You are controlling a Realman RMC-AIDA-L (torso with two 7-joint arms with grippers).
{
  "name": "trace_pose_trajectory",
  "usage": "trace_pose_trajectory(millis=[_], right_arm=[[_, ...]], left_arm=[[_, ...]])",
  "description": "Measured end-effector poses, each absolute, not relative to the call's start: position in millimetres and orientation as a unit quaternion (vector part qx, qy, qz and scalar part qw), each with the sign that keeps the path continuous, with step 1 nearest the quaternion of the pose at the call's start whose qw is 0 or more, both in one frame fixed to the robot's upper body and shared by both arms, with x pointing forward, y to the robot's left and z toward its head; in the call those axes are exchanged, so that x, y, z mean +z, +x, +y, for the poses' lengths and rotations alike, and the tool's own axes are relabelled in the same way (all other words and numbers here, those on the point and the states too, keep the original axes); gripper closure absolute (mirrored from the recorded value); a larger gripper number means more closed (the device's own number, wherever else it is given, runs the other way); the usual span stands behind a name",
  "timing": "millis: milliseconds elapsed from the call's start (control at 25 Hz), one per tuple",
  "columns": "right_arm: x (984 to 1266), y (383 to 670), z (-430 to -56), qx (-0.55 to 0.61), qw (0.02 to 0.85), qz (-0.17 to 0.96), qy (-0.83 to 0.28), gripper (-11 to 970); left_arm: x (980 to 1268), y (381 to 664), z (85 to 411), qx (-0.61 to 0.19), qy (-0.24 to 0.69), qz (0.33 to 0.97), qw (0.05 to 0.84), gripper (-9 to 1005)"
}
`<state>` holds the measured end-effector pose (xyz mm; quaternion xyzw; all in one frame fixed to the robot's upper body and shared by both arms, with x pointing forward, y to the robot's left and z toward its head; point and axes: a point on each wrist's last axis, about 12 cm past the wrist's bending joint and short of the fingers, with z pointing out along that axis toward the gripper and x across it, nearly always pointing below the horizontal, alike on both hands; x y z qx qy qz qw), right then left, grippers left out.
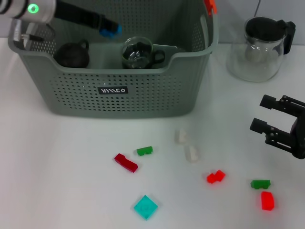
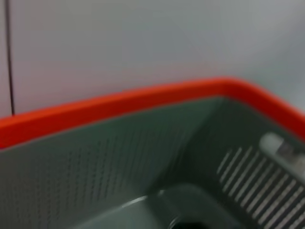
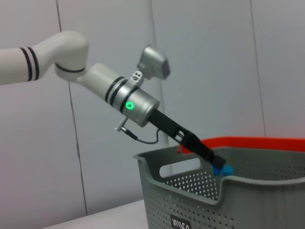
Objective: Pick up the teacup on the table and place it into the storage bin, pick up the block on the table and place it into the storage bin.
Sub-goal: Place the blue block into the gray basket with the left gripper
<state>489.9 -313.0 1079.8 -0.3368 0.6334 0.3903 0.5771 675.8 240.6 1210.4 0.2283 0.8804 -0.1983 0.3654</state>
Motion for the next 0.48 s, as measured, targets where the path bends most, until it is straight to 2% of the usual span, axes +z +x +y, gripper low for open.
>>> trace_pose_trajectory(millis=[120, 280, 480], right_arm=[[1080, 491, -312, 0.392, 0.576, 0.632, -0.339, 274], [1080, 491, -310, 0.393, 0.576, 0.631, -0.339, 274], [1080, 491, -310, 0.393, 0.577, 0.631, -0.338, 275]], left_arm=[[1206, 679, 229, -0.154, 0.236, 0.893, 0.350, 600], [1203, 679, 224, -0.143, 0.238, 0.892, 0.357, 599], [1207, 663, 230, -0.186, 0.240, 0.868, 0.392, 407]])
